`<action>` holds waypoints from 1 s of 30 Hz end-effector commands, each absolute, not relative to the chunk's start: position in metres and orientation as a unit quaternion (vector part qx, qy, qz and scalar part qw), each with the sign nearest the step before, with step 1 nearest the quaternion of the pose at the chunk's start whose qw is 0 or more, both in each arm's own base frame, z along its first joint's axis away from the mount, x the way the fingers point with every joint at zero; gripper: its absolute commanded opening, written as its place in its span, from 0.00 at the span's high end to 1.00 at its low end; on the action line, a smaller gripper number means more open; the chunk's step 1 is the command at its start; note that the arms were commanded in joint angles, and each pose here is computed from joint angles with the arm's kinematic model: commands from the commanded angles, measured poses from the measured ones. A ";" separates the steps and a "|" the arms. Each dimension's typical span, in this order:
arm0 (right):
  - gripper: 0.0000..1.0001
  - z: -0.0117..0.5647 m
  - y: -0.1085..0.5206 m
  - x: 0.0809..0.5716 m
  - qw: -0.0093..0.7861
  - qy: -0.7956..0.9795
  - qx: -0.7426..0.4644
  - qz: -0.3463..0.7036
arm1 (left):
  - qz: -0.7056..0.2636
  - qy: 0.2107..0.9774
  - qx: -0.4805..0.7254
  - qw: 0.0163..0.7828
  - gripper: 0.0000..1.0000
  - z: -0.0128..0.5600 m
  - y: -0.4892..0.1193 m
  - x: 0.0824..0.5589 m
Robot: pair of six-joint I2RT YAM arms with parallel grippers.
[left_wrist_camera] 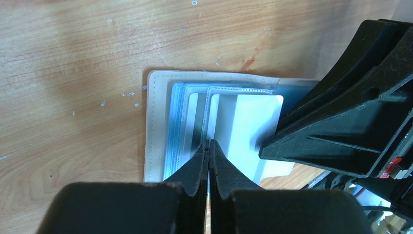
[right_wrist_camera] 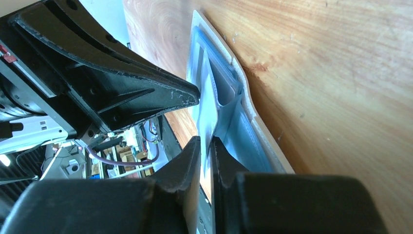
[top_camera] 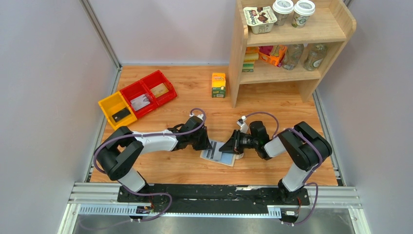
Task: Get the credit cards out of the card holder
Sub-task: Remove the credit card from the card holder.
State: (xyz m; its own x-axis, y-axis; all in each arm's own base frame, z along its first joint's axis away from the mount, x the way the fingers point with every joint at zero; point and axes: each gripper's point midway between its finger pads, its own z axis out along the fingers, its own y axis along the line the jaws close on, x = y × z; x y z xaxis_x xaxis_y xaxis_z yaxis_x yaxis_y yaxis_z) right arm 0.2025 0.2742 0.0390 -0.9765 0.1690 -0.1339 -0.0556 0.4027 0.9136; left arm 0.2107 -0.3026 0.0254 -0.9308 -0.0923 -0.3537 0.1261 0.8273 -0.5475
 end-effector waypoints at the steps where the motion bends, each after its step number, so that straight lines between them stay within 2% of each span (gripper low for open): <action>1: 0.88 0.062 0.279 0.205 0.124 0.800 0.005 0.588 | -0.206 0.969 0.007 0.139 0.98 -0.019 -0.268 0.188; 5: 0.92 0.065 0.278 0.205 0.128 0.796 0.002 0.592 | -0.205 0.969 0.008 0.138 0.99 -0.020 -0.267 0.187; 19: 0.95 0.051 0.256 0.201 0.101 0.811 0.013 0.576 | -0.207 0.969 0.006 0.135 1.00 -0.023 -0.268 0.187; 23: 1.00 0.044 0.247 0.200 0.094 0.829 0.022 0.550 | -0.207 0.969 0.005 0.135 1.00 -0.023 -0.267 0.187; 30: 1.00 0.032 0.227 0.200 0.091 0.864 0.041 0.494 | -0.234 0.959 -0.010 0.158 0.99 -0.010 -0.271 0.197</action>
State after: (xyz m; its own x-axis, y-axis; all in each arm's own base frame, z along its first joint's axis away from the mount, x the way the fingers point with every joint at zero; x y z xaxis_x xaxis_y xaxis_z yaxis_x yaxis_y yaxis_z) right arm 0.1984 0.2385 0.0372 -0.9816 0.1662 -0.0945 -0.0130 0.4349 0.9004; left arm 0.2136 -0.3086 0.0254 -0.9308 -0.1113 -0.3482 0.1180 0.8100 -0.5745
